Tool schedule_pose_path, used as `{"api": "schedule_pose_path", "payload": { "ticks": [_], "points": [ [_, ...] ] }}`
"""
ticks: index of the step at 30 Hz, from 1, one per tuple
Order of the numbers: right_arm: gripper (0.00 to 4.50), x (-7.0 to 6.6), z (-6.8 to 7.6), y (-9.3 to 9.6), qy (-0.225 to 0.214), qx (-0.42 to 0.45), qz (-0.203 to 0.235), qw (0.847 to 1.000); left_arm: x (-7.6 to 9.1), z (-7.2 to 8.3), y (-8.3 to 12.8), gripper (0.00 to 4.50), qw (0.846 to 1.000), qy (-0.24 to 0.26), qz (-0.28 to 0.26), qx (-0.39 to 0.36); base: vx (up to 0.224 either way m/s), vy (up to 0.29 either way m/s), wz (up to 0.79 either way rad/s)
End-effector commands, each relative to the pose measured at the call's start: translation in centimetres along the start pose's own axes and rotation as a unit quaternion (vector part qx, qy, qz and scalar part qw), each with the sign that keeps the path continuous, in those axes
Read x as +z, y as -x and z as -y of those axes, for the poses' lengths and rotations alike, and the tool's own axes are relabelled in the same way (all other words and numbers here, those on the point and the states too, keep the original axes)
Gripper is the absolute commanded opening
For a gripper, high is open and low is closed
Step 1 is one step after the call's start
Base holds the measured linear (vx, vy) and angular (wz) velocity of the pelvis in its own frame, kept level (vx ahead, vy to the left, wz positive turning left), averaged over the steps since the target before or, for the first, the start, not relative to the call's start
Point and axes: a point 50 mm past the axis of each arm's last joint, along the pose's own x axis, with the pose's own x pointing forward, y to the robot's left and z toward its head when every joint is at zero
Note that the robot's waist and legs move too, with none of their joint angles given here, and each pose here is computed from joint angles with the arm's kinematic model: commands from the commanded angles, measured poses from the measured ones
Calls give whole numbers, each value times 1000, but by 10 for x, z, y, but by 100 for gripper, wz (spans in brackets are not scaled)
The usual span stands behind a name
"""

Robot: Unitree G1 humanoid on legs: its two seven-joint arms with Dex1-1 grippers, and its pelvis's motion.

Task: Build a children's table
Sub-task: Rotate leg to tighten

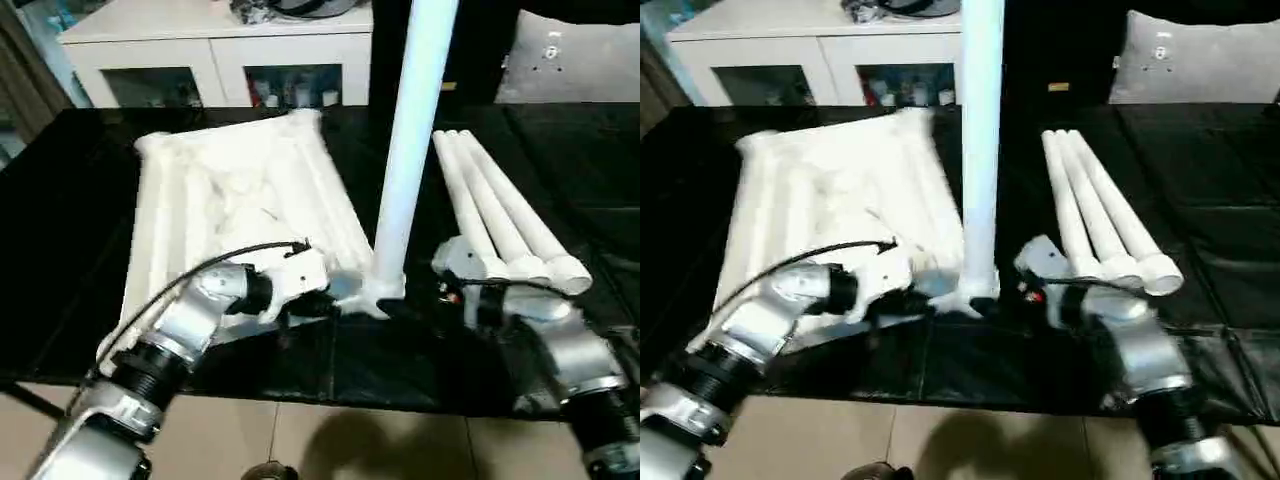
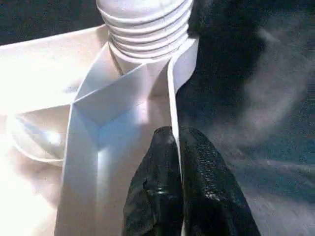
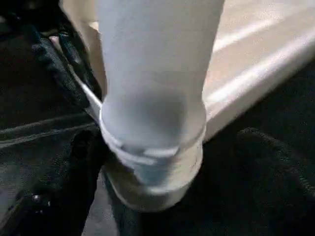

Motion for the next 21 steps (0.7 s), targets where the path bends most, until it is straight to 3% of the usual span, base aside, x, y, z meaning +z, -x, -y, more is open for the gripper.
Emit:
{"api": "schedule_pose_path", "payload": {
  "ticks": [1,9,11,21],
  "points": [
    [444,7,-2,-4,16,50,2,999,1,4,-1,0,997,-39,-23,-55,0,0,0],
    [428,14,-6,-11,16,110,12,994,-2,9,2,0,992,-60,-30,-107,0,0,0],
    [394,15,-7,-12,11,117,14,993,-2,10,1,0,991,-62,-30,-111,0,0,0],
    [318,10,-11,-10,-29,160,7,987,-5,12,2,0,989,-65,-30,-128,0,0,0]
  ]
}}
